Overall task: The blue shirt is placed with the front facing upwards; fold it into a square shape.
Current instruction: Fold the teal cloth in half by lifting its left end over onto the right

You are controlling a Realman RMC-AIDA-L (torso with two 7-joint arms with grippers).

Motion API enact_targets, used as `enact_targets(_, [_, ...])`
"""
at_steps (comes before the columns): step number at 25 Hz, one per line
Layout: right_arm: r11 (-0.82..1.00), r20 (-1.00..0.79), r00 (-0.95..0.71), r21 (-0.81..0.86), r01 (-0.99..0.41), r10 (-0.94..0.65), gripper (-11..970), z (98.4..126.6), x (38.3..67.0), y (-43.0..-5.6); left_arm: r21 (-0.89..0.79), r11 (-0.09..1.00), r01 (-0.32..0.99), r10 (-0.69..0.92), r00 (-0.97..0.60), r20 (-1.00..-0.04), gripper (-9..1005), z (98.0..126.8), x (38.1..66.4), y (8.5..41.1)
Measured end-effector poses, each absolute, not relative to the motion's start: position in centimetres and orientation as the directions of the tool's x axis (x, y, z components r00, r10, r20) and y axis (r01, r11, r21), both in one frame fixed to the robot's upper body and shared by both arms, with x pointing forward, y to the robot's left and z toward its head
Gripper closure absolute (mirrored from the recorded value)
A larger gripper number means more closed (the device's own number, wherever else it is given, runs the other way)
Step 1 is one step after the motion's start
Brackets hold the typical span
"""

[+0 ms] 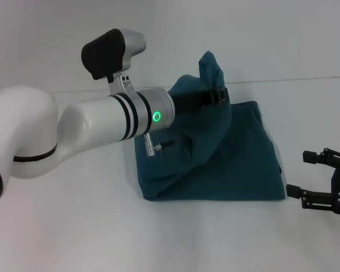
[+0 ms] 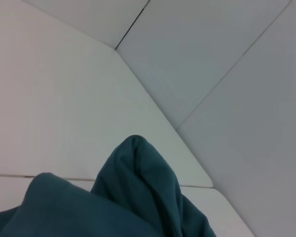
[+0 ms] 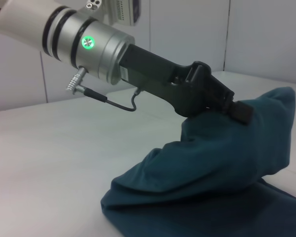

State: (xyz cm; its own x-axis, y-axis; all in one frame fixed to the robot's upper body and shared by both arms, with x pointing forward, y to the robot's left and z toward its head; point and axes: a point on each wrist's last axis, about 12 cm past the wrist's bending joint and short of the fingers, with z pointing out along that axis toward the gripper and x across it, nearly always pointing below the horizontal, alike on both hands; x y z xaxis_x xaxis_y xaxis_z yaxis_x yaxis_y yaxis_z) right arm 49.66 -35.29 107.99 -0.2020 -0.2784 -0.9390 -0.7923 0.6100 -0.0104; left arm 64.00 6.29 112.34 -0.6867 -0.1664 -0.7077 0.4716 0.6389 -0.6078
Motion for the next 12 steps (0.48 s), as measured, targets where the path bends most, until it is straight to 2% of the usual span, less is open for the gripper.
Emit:
enact_targets(9, [0.62, -0.937, -0.203, -0.017, -0.784, -0.283, 18, 107.97, 50.04, -35.26, -0.649, 0.617, 0.445, -0.204, -0.706, -0.678, 920, 112.28, 63.84, 6.05])
enact_targets(12, [0.624, -0.937, -0.203, -0.021, -0.781, -0.286, 18, 108.0, 50.19, -35.26, -0.662, 0.606, 0.442, -0.215, -0.71, -0.67, 866, 112.41, 63.78, 5.79])
